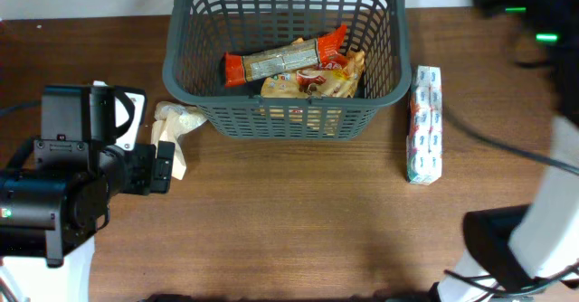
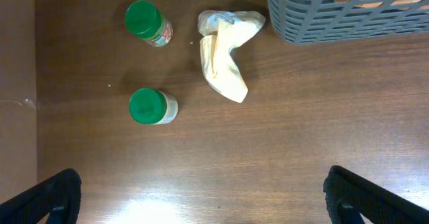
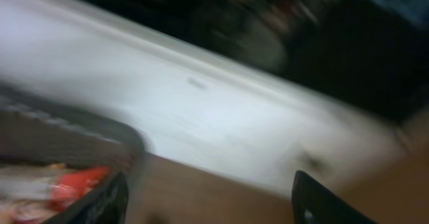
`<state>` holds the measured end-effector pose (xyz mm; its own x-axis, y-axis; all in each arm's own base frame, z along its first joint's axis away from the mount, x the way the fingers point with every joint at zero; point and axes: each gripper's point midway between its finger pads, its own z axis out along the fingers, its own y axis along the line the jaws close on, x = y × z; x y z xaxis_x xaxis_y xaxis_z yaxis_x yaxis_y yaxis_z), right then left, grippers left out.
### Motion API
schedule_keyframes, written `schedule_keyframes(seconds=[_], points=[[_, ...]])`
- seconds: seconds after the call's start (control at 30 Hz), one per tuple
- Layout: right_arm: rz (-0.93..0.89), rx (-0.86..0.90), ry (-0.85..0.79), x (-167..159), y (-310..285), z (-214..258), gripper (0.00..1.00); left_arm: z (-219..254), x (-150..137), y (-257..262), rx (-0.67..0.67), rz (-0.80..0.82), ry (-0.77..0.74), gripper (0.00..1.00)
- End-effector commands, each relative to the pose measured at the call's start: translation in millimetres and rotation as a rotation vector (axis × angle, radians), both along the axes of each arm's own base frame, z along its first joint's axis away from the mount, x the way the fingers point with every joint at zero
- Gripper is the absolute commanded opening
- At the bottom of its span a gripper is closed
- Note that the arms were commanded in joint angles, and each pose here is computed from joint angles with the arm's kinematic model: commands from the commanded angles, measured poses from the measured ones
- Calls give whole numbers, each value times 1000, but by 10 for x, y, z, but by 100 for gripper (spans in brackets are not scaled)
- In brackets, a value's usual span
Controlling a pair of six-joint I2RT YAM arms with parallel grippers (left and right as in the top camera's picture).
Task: Pack container
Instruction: 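Grasp the white Kleenex tissue pack with the right gripper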
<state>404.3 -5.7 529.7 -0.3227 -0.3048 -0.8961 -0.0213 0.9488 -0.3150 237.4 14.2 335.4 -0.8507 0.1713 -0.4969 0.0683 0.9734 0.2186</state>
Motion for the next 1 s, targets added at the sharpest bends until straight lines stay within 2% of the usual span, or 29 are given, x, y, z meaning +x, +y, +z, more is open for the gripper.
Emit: schedule_keyframes(seconds=[0.0, 0.17, 0.37, 0.43, 0.5, 0.57, 0.77, 0.83, 0.9, 0.97], points=[[-141, 276, 255, 430, -570, -926, 71, 29, -8, 6, -7, 8, -11, 99], [-118, 512, 676, 734, -800, -2427, 59, 29, -8, 6, -7, 8, -11, 99], [-156, 581, 1008, 775, -656, -3756, 59, 29, -8, 6, -7, 8, -11, 99], [-152, 584, 1086, 732, -546, -4079, 60, 29, -8, 6, -7, 8, -11, 99], [-132, 574, 1146, 684, -387, -4406, 66, 29, -8, 6, -7, 8, -11, 99], [-119, 571, 1172, 653, -291, -4565, 67, 29, -8, 6, -7, 8, -11, 99], [-109, 563, 1237, 514, -130, -4958, 65, 29, -8, 6, -7, 8, -11, 99], [-110, 563, 1254, 459, -112, -5070, 30, 29, -8, 6, -7, 8, -11, 99], [-113, 565, 1251, 462, -128, -5055, 8, 29, -8, 6, -7, 8, -11, 99], [-116, 569, 1221, 501, -181, -4945, 4, 29, -8, 6, -7, 8, -11, 99]])
